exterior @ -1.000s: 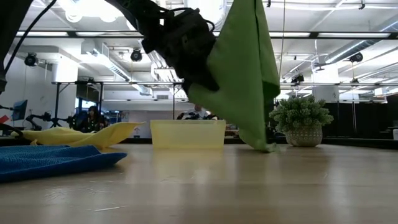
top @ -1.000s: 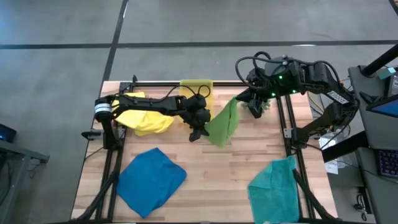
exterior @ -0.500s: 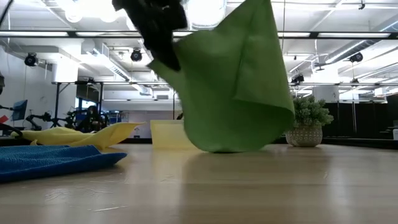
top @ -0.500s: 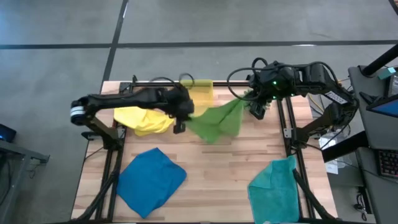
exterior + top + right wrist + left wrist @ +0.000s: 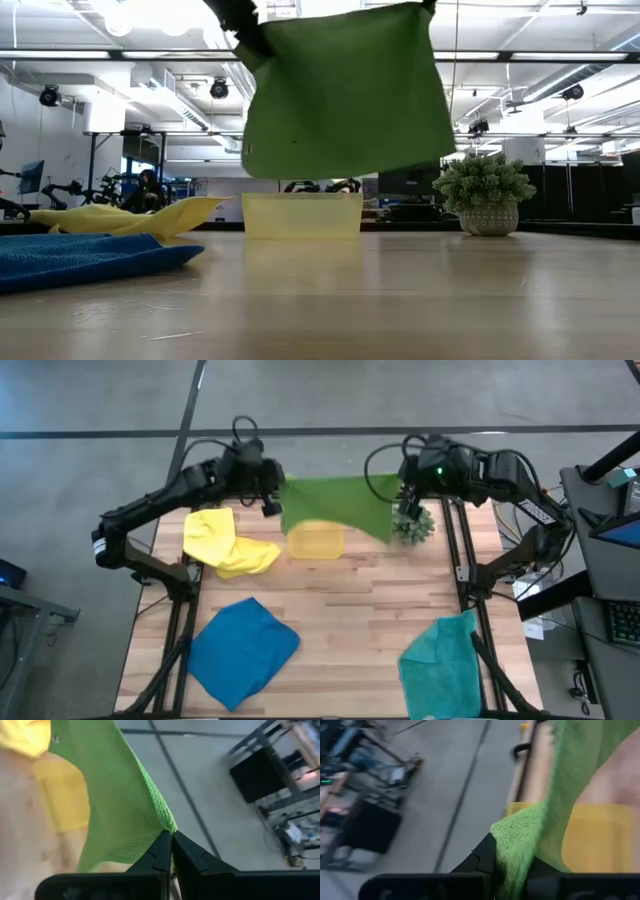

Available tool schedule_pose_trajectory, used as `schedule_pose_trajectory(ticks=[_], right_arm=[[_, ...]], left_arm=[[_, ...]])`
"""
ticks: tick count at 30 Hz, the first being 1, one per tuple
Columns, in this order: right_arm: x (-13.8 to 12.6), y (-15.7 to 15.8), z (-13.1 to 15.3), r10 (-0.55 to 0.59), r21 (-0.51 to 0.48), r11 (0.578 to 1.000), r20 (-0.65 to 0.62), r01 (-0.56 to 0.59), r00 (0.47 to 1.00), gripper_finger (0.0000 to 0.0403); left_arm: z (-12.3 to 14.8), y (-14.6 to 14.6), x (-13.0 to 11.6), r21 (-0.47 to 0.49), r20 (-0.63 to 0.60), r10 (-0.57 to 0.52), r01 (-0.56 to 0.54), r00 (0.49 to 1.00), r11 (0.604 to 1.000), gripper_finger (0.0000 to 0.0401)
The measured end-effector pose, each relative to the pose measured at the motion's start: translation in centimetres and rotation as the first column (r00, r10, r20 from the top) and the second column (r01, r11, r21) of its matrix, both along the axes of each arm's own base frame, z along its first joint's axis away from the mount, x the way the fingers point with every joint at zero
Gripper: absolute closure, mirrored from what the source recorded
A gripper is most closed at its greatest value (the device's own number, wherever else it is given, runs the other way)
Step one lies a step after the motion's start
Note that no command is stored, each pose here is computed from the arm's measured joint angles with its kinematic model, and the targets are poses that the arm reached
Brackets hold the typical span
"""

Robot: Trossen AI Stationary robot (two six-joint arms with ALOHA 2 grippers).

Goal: Fold microfiber towels
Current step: Fold the green microfiber cloth

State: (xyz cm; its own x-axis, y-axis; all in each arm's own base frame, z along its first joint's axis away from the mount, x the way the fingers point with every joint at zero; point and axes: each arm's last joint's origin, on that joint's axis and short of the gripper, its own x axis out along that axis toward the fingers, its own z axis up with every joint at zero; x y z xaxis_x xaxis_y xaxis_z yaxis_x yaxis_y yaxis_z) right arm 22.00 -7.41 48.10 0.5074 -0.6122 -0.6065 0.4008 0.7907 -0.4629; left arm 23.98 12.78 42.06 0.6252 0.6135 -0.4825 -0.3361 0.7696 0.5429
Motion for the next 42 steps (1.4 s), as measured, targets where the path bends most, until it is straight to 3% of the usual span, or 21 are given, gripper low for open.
schedule_pose_trajectory(ticks=[5,10,15,22,28,38,42], right_arm=[[0.2,-0.5,-1.0,-0.026,0.015,1.0,-0.028,0.026,0.999,0.0394],[0.9,1.3,-4.9,0.006,0.103,0.995,-0.141,0.009,0.99,0.0394],[1.0,4.2,-10.4,0.035,0.19,0.982,-0.178,-0.001,0.983,0.0394],[-0.6,9.0,-18.3,0.079,0.381,0.924,-0.139,-0.02,0.987,0.0394],[-2.2,12.6,-23.0,0.096,0.517,0.856,-0.127,-0.017,0.987,0.0394],[-3.6,16.9,-26.8,0.073,0.619,0.785,-0.103,0.006,0.992,0.0394],[-3.8,18.3,-27.2,0.088,0.656,0.755,-0.09,-0.008,0.992,0.0394]], left_arm=[[0.4,0.3,-0.5,0.005,-0.021,0.034,-0.034,0.999,0.999,0.0401],[-2.4,-1.7,-0.1,-0.183,-0.094,0.04,-0.057,0.995,0.981,0.0401],[-6.7,-5.2,1.3,-0.338,-0.165,-0.04,-0.018,0.985,0.941,0.0401],[-12.9,-10.0,2.0,-0.441,-0.251,-0.109,-0.013,0.962,0.898,0.0401],[-15.6,-13.5,2.4,-0.541,-0.189,-0.148,0.023,0.971,0.841,0.0401],[-19.8,-17.9,3.8,-0.645,-0.142,-0.181,0.047,0.973,0.763,0.0401],[-21.0,-18.2,3.8,-0.733,-0.146,-0.157,0.0,0.977,0.68,0.0401]])
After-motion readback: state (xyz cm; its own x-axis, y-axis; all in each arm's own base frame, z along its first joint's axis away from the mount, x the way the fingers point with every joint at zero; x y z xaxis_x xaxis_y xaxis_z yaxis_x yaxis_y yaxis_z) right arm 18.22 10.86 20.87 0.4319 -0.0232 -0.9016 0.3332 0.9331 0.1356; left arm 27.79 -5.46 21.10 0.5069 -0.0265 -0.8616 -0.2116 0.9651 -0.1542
